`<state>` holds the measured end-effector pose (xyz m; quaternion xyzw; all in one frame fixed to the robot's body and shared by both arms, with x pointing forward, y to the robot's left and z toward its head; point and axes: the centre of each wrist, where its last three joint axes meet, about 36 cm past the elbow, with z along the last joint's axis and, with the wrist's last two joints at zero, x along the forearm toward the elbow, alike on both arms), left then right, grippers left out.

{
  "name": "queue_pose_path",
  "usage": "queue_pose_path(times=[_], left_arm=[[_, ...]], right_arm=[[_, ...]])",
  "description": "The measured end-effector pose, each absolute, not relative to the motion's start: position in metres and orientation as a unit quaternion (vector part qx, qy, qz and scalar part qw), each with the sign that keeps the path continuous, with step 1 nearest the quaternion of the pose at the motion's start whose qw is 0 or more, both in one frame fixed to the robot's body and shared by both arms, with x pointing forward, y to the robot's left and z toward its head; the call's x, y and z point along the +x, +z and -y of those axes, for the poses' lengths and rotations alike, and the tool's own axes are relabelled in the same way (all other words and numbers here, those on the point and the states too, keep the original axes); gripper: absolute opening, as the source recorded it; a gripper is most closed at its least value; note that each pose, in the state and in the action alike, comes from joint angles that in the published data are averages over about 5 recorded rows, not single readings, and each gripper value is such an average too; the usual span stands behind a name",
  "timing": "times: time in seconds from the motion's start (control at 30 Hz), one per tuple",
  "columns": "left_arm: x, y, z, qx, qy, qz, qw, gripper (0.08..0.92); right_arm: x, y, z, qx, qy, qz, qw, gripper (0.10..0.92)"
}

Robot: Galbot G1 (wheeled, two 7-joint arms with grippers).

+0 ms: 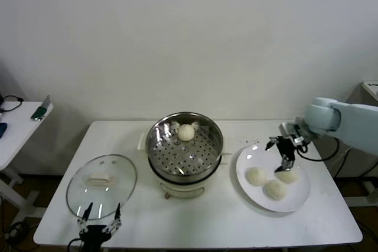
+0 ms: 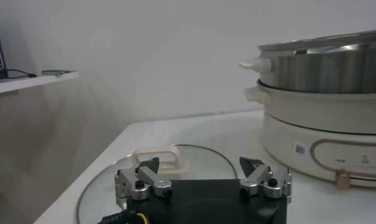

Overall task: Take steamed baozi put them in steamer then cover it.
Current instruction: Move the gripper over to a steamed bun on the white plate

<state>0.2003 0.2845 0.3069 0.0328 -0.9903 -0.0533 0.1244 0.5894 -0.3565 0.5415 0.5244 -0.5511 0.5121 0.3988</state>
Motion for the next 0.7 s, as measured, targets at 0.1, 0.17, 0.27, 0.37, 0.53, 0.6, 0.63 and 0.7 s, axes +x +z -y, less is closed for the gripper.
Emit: queue_pose_path(times=[0.1,0.17,0.27,0.37,0.53,0.6,0.63,0.7], left_arm=[[0.199,0.307,-0.285,0.033,-0.054,0.99,0.124,0.823],[0.198,0.307,-0.285,0.034,-0.054,0.99,0.125,0.823],[0.197,0.307,-0.286,0.035,-0.055,0.99,0.125,0.823],[0.196,0.307,-0.286,0.036,-0.055,0.99,0.125,0.823],[0.195,0.307,-0.286,0.036,-0.055,0.99,0.125,0.823],[0.195,0.307,-0.286,0.037,-0.055,0.99,0.125,0.823],[0.195,0.307,-0.286,0.037,-0.055,0.99,0.125,0.823],[0.195,0.307,-0.286,0.037,-0.055,0.99,0.125,0.823]], right_arm=[[0.59,0.525,0.349,0.516,0.509,0.556,0.407,0.823],[0.591,0.516,0.343,0.511,0.508,0.558,0.411,0.823],[0.593,0.501,0.334,0.506,0.505,0.561,0.418,0.823],[0.594,0.489,0.326,0.503,0.502,0.562,0.424,0.823],[0.595,0.471,0.315,0.497,0.5,0.562,0.432,0.823],[0.595,0.466,0.312,0.494,0.5,0.563,0.434,0.823],[0.596,0.464,0.311,0.492,0.5,0.564,0.435,0.823],[0.596,0.461,0.31,0.488,0.501,0.566,0.437,0.823]])
